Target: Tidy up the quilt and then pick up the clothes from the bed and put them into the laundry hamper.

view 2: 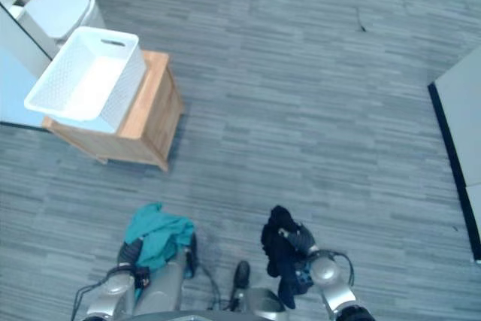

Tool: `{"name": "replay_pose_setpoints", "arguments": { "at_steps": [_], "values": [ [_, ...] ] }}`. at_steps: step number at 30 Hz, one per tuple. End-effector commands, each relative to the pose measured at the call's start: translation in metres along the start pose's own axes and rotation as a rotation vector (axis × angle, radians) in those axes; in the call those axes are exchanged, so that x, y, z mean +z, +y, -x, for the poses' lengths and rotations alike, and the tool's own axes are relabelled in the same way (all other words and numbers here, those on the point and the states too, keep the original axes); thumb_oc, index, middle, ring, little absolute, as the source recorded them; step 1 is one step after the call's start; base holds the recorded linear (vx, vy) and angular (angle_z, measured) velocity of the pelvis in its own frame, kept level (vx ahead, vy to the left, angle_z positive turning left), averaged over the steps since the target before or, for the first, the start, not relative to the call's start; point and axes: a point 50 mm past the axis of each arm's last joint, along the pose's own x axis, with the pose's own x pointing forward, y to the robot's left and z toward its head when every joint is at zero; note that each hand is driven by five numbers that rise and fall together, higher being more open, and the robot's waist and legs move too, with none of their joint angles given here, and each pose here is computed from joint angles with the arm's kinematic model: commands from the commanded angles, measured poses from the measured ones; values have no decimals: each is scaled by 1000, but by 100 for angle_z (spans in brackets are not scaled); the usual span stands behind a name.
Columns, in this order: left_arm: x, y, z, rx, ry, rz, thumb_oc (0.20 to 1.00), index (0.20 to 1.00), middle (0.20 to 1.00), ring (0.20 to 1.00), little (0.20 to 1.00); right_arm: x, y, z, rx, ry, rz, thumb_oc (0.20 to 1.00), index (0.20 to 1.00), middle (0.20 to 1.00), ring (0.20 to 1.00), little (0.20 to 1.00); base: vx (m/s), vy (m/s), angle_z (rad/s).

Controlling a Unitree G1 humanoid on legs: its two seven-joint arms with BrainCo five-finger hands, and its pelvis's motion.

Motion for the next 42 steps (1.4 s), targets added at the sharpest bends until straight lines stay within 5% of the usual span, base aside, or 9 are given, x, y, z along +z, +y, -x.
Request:
{"name": "replay_pose_setpoints", "arguments": {
  "at_steps": [1,14,23,34,42],
  "values": [
    [-11,8,3,16,30,-36,200,200,200,200,200,7,-7,2,-37,-59,16,200,200,200,200,200,470,139,25],
    [19,26,-10,78,-64,-118,200,200,200,200,200,33,-12,2,-50,-173,-32,200,200,200,200,200,518,-141,75],
    [-4,33,1,93,-5,-61,200,200,200,200,200,39,-38,6,-119,-203,64,200,200,200,200,200,310,-332,133],
    [-28,43,11,68,91,-118,200,200,200,200,200,129,-103,37,-348,-583,277,200,200,200,200,200,78,-18,57],
    [-44,58,13,119,187,-164,200,200,200,200,200,186,-115,59,-439,-829,290,200,200,200,200,200,73,-35,60]
  ]
}}
